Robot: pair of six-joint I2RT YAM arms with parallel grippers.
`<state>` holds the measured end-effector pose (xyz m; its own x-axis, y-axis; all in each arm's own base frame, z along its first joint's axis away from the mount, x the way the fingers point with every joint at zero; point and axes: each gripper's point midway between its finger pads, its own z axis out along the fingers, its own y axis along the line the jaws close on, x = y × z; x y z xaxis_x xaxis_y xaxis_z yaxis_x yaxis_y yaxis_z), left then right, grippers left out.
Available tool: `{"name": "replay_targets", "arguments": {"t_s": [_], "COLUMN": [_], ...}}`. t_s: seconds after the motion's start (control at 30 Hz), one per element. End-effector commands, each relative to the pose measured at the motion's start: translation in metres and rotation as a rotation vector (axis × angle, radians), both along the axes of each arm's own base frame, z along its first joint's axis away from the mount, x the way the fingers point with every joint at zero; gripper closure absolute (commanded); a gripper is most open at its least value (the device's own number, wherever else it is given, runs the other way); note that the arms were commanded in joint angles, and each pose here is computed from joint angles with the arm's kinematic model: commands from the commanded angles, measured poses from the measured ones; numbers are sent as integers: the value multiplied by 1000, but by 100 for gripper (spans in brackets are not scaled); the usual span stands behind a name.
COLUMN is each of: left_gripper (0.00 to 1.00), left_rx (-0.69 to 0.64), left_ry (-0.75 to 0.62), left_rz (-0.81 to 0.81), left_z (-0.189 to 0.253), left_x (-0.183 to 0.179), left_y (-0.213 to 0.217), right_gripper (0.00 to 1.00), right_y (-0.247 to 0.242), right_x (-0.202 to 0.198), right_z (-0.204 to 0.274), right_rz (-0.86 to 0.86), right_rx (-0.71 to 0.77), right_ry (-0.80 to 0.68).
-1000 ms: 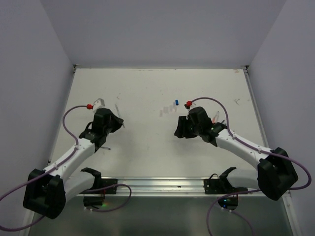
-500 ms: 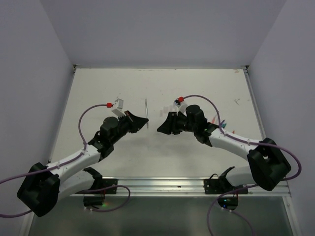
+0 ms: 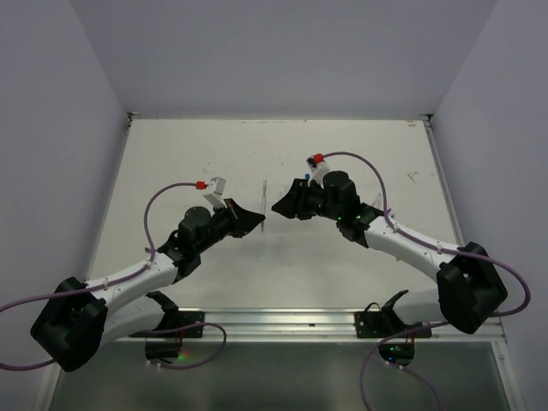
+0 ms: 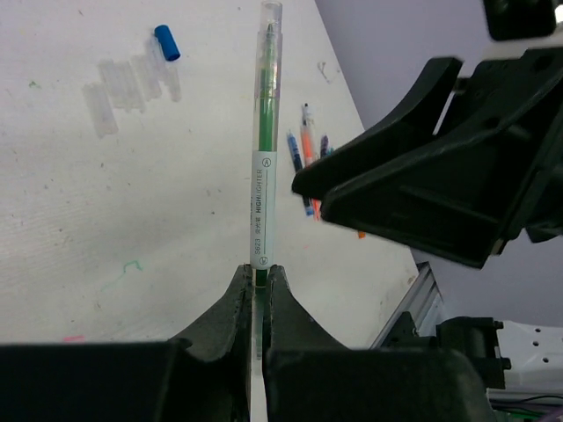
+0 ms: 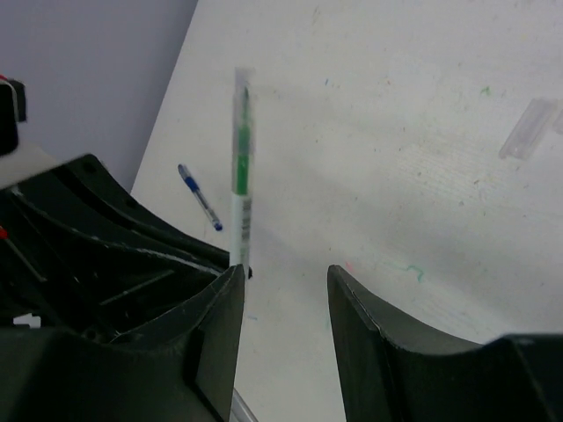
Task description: Open the pen caps
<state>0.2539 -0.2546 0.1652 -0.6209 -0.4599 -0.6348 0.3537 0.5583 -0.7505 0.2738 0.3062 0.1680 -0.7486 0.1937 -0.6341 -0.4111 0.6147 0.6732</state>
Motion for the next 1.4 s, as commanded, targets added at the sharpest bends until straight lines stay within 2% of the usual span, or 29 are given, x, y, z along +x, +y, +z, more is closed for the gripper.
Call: {"name": "replay_targets", "arguments": {"t_s": [0.0,0.53,1.1,1.37], "left_gripper": [100,100,100,100], "left_rx": [16,1,51,26], "left_ry": [-66,-97,-65,-83], "left_rz": [-61,-138,-100,-139], "left_z": [2,9,2,11], "left_x": [-10,-17,-8,-12], "left_y": [-4,-22,-24,-33], "right_gripper": [54,60,60,62], "right_y": [-7,19,6,15], "right_x": [21,27,14,16], "right_z": [37,31,38,36], "right_rz": [-64,0,-20,1], "right_rx": [9,92,116,145], "right_ry": [-101,-53,-79,-56]}}
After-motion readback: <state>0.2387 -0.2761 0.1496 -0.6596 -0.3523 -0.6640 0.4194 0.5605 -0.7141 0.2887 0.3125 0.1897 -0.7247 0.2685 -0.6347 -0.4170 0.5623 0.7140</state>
